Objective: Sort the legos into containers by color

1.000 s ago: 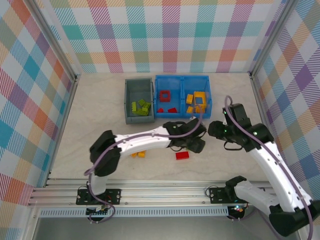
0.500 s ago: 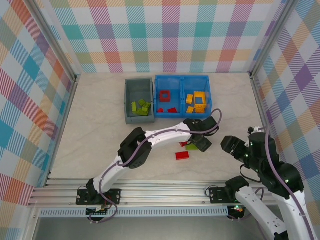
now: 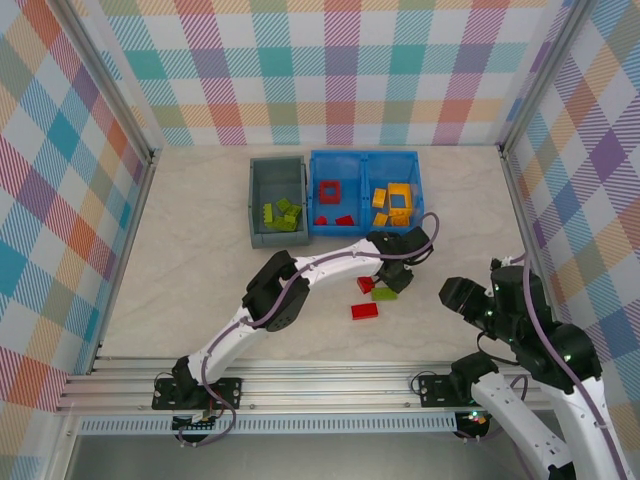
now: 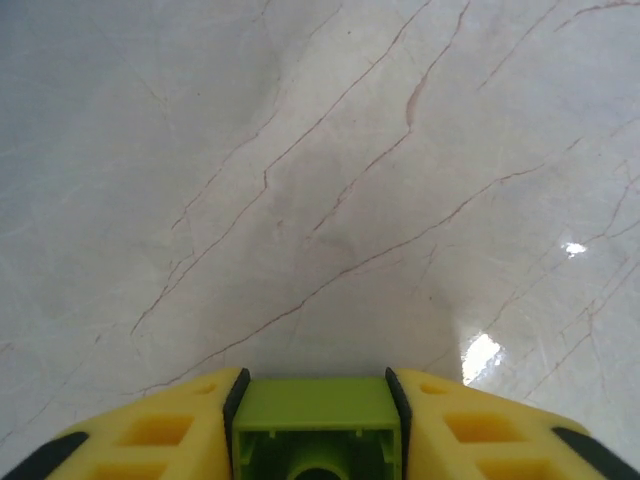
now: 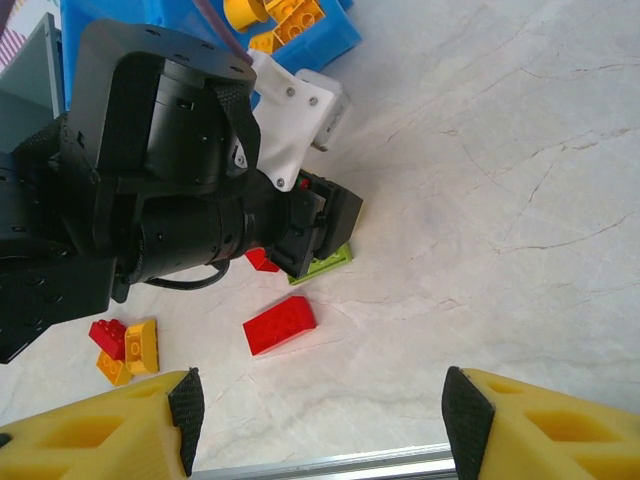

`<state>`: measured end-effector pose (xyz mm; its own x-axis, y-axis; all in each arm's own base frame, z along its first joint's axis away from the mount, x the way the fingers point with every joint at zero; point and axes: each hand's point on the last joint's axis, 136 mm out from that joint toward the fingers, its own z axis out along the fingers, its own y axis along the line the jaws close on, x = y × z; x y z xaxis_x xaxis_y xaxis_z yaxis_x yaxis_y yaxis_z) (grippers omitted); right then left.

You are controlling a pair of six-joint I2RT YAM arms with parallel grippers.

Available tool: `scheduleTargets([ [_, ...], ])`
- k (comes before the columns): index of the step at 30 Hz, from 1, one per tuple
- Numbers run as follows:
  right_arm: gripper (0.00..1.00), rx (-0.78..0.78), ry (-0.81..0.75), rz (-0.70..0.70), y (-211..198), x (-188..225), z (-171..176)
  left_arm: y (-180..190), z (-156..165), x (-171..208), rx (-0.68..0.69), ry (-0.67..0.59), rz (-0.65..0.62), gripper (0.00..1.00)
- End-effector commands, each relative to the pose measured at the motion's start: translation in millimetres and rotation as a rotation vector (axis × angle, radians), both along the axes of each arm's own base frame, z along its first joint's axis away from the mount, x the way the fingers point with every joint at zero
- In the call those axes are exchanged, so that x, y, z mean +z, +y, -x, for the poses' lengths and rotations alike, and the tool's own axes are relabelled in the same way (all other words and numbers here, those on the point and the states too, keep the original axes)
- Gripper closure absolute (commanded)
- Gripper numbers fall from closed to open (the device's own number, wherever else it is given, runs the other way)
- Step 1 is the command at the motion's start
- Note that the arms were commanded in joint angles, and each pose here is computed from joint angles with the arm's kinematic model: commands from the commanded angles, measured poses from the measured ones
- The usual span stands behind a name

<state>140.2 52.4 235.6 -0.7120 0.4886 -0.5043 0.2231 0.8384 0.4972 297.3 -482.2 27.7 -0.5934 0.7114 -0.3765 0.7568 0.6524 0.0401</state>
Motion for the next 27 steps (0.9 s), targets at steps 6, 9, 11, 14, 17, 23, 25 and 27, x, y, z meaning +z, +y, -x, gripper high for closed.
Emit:
scheduleTargets([
  [6,0.36,0.179,-0.049,-0.030,32.8,12.3,-17.0,23.9,-10.4,82.9,0.154,-0.105,0.132,0.71],
  [9,0.37,0.361,-0.102,-0.079,65.2,28.2,-26.1,61.0,-17.3,129.1,0.272,-0.134,0.229,0.71],
  [11,0.39,0.446,-0.108,-0.084,80.4,32.1,-33.4,99.2,-22.8,150.8,0.360,-0.154,0.258,0.71],
  [14,0.41,0.545,-0.108,-0.074,104.1,30.5,-44.3,158.2,-35.9,174.7,0.494,-0.178,0.274,0.71],
  [17,0.40,0.634,-0.126,0.000,135.5,24.1,-52.7,213.1,-58.3,186.0,0.623,-0.191,0.287,0.71],
  [23,0.40,0.737,-0.181,0.018,214.1,21.8,-66.6,276.0,-127.8,172.4,0.815,-0.174,0.294,0.71],
  [25,0.40,0.753,-0.214,0.006,237.1,24.1,-72.2,284.2,-153.2,158.9,0.856,-0.175,0.262,0.72],
  [27,0.39,0.742,-0.249,0.011,255.4,25.6,-79.1,293.7,-178.1,147.7,0.918,-0.179,0.225,0.72],
])
